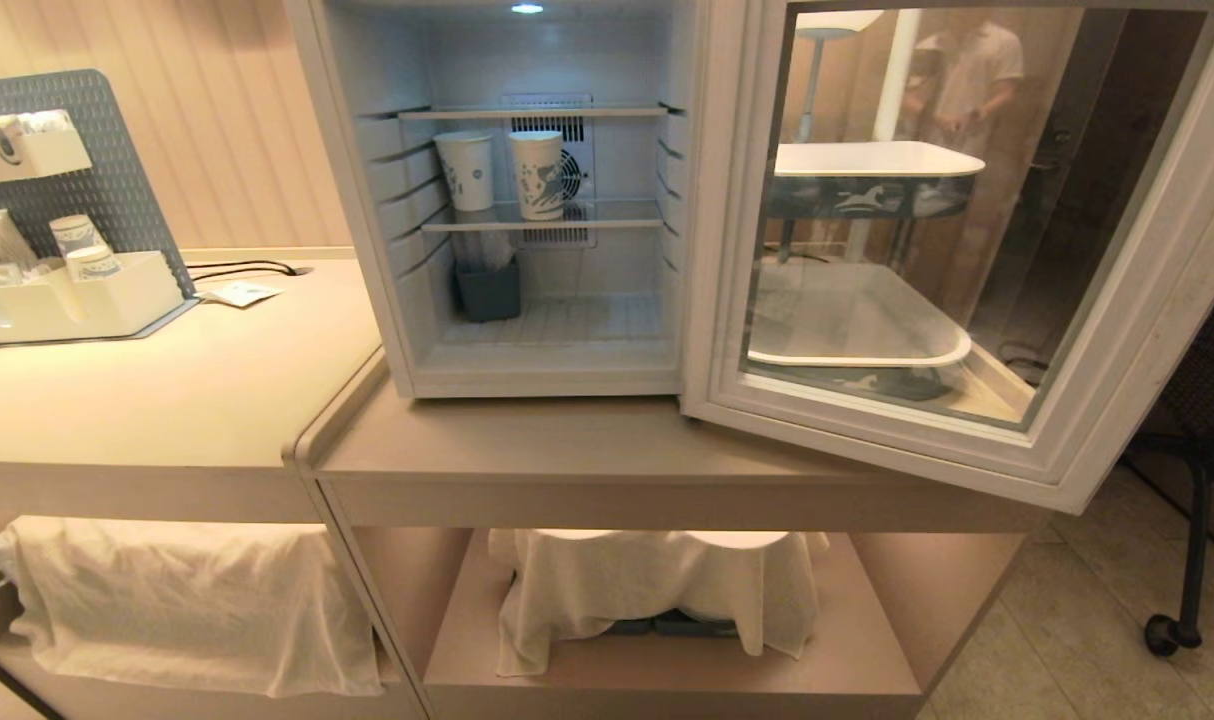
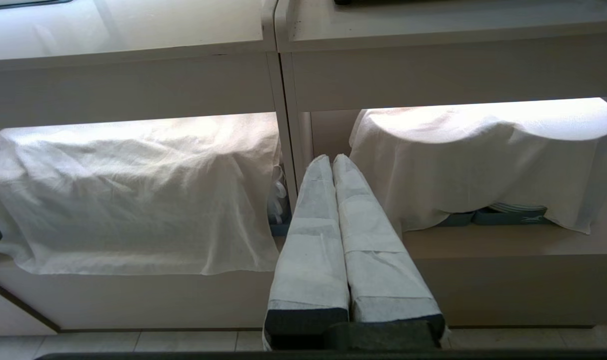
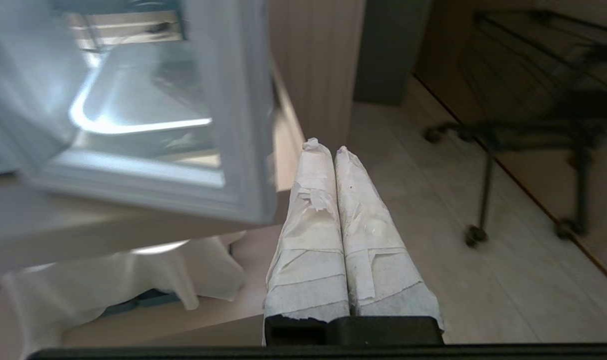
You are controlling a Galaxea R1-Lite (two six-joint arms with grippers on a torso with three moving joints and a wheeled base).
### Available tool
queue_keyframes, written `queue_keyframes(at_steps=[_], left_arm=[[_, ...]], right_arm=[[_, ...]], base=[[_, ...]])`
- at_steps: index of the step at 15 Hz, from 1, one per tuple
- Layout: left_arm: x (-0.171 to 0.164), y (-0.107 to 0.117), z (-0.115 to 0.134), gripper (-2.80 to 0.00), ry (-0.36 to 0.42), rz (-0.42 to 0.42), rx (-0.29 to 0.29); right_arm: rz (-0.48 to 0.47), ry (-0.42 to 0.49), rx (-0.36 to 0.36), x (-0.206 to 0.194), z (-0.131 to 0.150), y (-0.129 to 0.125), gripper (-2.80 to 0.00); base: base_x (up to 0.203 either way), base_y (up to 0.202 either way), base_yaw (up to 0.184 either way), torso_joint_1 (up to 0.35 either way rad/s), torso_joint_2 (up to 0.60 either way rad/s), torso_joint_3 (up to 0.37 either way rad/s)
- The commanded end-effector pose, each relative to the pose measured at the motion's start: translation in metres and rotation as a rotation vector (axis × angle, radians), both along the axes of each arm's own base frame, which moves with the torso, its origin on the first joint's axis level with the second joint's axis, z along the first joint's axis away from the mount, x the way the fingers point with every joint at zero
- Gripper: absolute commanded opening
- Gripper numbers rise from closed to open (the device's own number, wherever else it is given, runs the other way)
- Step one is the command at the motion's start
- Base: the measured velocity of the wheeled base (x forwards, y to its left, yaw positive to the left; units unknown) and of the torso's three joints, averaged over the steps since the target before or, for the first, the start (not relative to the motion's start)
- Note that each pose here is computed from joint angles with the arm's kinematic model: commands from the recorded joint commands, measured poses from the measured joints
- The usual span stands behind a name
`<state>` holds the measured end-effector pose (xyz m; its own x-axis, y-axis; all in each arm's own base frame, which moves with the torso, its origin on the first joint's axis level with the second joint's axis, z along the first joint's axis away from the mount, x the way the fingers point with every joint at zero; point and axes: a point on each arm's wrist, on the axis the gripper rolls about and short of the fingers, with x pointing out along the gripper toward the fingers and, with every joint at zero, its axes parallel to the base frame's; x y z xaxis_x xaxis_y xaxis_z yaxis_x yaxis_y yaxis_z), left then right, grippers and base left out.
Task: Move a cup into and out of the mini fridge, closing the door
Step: Close the freezer door
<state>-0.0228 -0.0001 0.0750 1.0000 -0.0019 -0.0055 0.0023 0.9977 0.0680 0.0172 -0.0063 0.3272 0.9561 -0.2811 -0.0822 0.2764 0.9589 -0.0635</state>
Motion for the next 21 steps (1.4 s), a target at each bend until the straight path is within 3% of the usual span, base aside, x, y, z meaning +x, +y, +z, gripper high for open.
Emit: queue_keyframes(at_steps=[1, 3, 5, 9, 15, 19, 21], left_arm=[[0.0, 0.0, 0.0, -2.8, -0.001, 0.0, -0.001], [0.0, 0.0, 0.0, -2.8, 0.0, 0.001, 0.0], [0.0, 0.0, 0.0, -2.8, -0.001, 0.0, 0.001], [0.0, 0.0, 0.0, -2.8, 0.0, 0.001, 0.0], [0.0, 0.0, 0.0, -2.8, -0.001, 0.0, 0.0], [0.0, 0.0, 0.0, -2.8, -0.001, 0.0, 0.001], [0.0, 0.0, 0.0, -2.8, -0.001, 0.0, 0.0]], right_arm=[[-0.072, 0.181, 0.001, 0.092, 0.017, -0.004, -2.8], [-0.197, 0.246, -0.001, 0.134, 0.019, -0.015, -2.8], [-0.351, 0.288, 0.006, 0.169, 0.019, -0.043, -2.8], [-0.504, 0.296, 0.014, 0.219, 0.016, -0.093, -2.8], [-0.506, 0.258, 0.032, 0.284, 0.001, -0.121, -2.8], [-0.461, 0.204, 0.034, 0.324, -0.013, -0.124, -2.8], [-0.412, 0.165, 0.07, 0.334, -0.014, -0.119, -2.8]], base=[[0.0, 0.0, 0.0, 0.0, 0.0, 0.0], [0.0, 0.0, 0.0, 0.0, 0.0, 0.0], [0.0, 0.0, 0.0, 0.0, 0.0, 0.0], [0.0, 0.0, 0.0, 0.0, 0.0, 0.0], [0.0, 0.0, 0.0, 0.0, 0.0, 0.0], [0.0, 0.0, 0.0, 0.0, 0.0, 0.0], [0.0, 0.0, 0.0, 0.0, 0.0, 0.0]])
